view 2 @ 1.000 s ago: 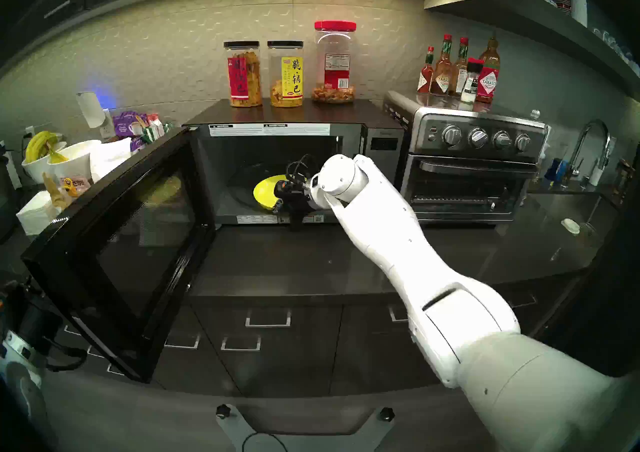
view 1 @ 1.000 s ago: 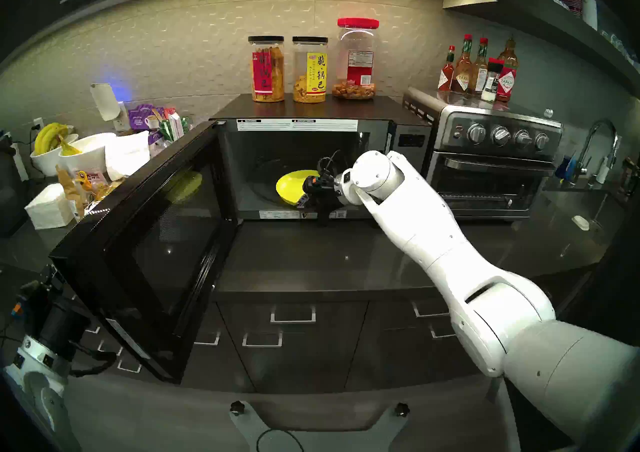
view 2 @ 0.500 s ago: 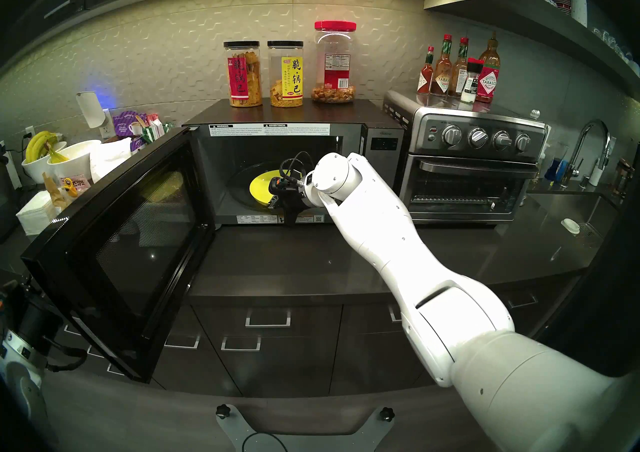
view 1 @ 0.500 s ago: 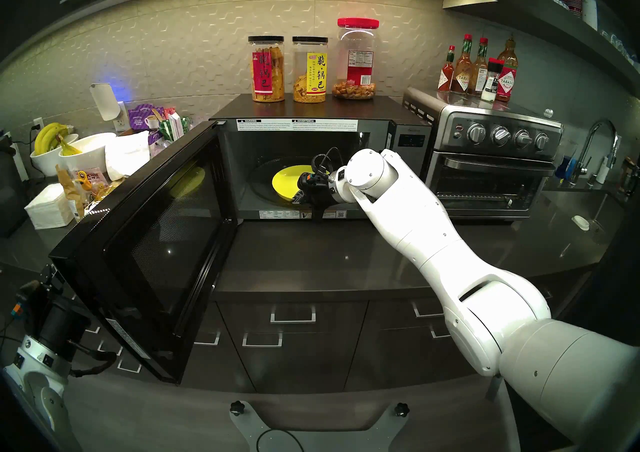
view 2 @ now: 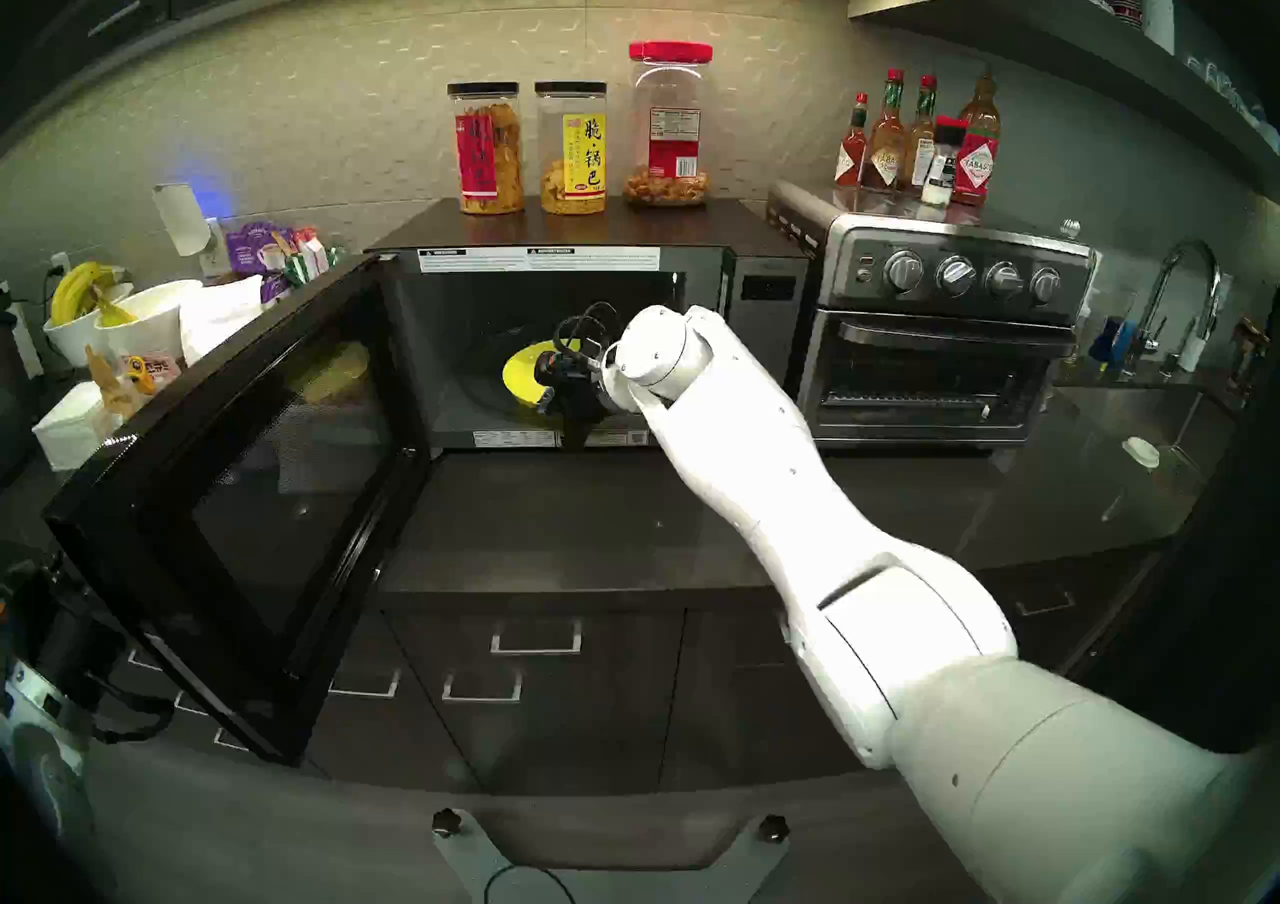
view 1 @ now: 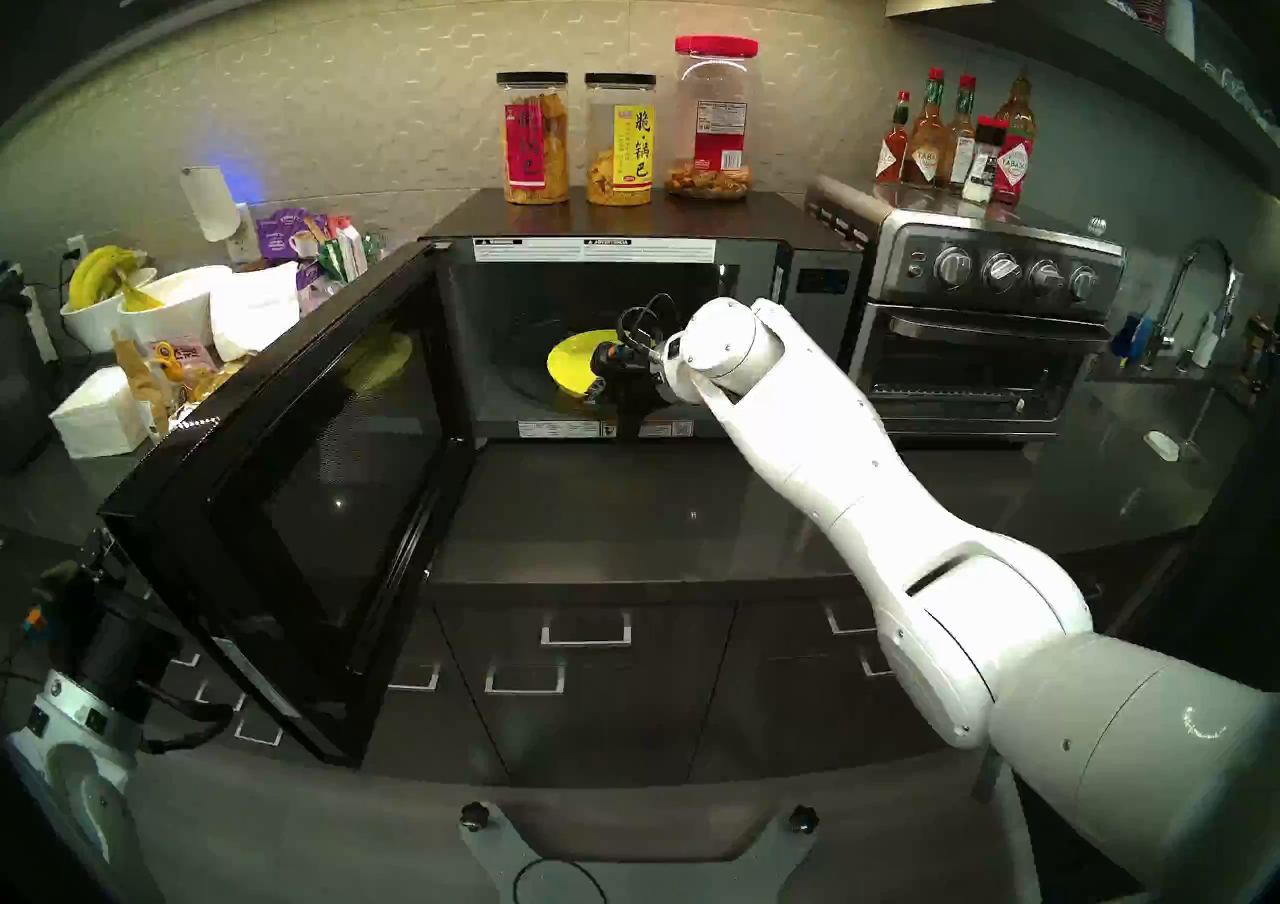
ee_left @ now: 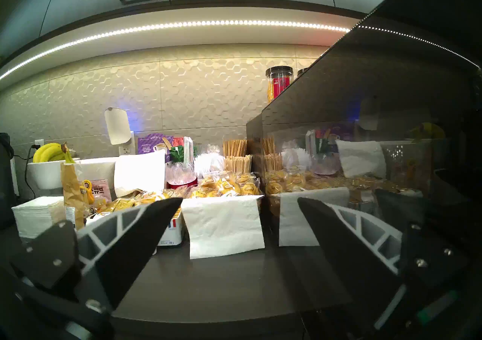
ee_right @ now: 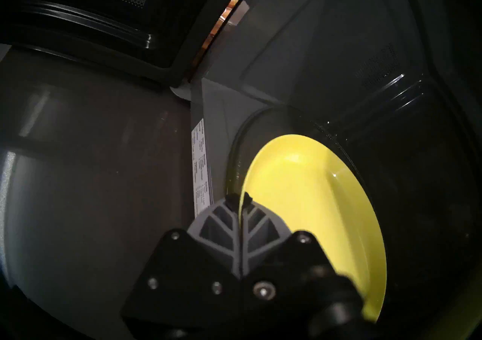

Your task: Open the microwave, put the plate inside, and close the door

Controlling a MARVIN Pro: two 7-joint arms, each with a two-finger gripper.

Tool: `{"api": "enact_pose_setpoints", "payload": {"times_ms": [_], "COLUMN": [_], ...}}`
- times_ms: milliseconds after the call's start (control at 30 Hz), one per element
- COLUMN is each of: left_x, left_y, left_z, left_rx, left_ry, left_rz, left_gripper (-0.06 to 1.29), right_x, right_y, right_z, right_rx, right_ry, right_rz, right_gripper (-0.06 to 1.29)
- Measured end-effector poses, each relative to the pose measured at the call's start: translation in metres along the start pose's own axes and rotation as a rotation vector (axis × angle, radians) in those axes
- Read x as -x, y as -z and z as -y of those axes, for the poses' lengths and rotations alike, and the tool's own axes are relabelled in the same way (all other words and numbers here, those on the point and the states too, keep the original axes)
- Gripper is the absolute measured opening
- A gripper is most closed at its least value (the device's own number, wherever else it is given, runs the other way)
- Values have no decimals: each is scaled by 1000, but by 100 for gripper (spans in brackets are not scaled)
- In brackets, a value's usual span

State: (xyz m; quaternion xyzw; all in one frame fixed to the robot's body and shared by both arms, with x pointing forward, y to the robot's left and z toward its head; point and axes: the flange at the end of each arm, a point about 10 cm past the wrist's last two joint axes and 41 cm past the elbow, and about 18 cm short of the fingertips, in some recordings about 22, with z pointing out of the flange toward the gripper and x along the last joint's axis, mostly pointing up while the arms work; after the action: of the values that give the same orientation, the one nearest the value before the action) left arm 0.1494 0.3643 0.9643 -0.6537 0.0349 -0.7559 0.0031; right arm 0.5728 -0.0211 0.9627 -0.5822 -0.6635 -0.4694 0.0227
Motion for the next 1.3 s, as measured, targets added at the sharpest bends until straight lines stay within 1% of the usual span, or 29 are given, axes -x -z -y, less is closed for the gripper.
{"api": "enact_pose_setpoints", "payload": {"times_ms": [300,533,1000,1300], "left_x": [0,0,0,0], "left_y": [0,0,0,0], "left_z": [0,0,0,0], "left_rx": [0,0,0,0], "left_ry": [0,0,0,0], "left_rz": [0,0,0,0], "left_gripper": [127,127,127,127], "right_x": [5,4,-6,-8], "right_y": [-4,-5,-7,-10], "right_z": [-7,-16,-26,-29], "right_rx": [13,27,36,34], "right_ry": [-40,-60,-61,-58], "right_rz": [24,28,16,33], "right_gripper": [-3,-3,-3,-3]}}
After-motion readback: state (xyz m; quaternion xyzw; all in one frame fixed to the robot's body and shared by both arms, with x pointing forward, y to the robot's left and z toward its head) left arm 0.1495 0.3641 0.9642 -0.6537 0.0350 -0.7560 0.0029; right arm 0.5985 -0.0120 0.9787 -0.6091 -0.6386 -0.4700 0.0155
